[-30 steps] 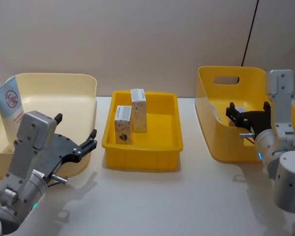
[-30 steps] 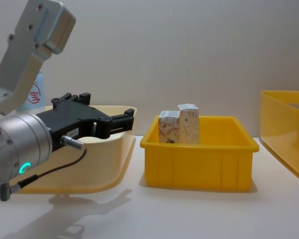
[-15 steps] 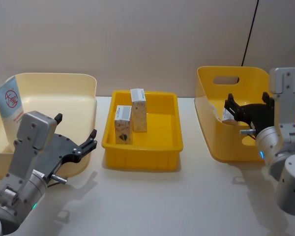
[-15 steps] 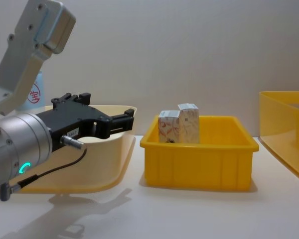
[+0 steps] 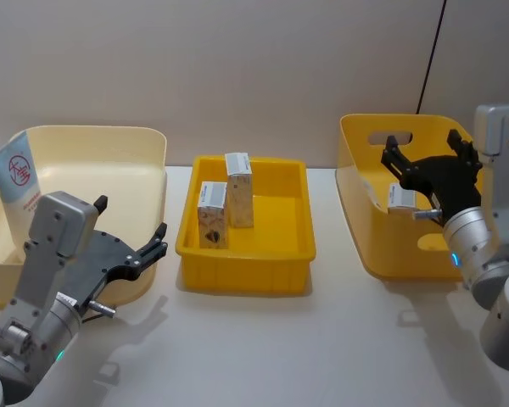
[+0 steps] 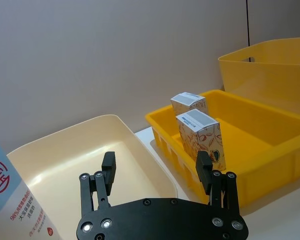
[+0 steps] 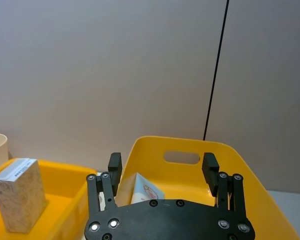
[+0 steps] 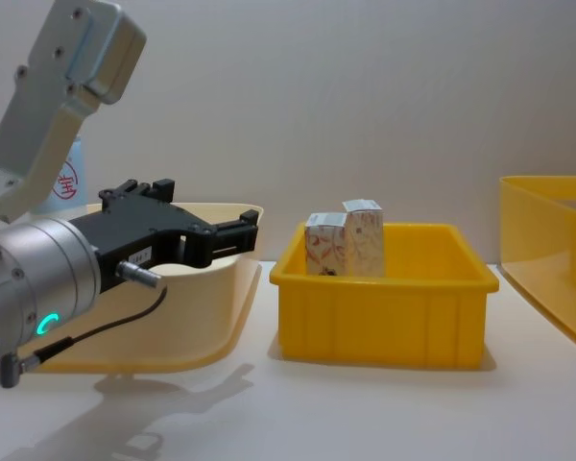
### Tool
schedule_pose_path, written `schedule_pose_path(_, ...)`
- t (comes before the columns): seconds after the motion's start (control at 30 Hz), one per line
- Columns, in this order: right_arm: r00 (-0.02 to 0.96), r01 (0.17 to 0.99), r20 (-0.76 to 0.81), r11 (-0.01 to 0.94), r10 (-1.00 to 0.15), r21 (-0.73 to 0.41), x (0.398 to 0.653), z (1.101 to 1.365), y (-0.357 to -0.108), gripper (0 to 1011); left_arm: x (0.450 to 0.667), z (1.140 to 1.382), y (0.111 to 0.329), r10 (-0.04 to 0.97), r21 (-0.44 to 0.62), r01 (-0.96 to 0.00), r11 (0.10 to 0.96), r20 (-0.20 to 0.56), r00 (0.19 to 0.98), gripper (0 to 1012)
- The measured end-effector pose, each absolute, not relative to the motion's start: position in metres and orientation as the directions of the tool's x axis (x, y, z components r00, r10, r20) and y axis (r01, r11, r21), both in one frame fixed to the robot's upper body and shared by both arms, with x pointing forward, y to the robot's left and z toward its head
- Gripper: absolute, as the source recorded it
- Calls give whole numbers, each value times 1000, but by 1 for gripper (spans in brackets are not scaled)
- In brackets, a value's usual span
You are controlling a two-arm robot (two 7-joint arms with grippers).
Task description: Bimanual collaborative sorting of washing and personal care products
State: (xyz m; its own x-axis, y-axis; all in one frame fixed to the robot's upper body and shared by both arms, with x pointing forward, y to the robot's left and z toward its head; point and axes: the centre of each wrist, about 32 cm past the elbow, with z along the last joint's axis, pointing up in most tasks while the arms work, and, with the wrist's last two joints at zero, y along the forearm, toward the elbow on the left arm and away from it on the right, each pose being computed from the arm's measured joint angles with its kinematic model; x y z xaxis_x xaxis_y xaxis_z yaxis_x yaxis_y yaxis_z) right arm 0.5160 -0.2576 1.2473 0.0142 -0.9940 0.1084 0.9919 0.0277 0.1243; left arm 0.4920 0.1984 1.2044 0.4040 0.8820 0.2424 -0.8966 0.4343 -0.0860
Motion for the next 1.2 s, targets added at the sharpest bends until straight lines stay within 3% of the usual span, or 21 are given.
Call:
schedule_pose_path(0.43,44,990,110,58,-993,131,510,1243,-257,1001,492,1204,198,882,-86,-897,434,242,404,1000)
schedule_pose_path(1.2,291,952,62,296,-955,74,455,1197,-240,1001,492,1204,198,882,-86,-897,434,243,404,1000)
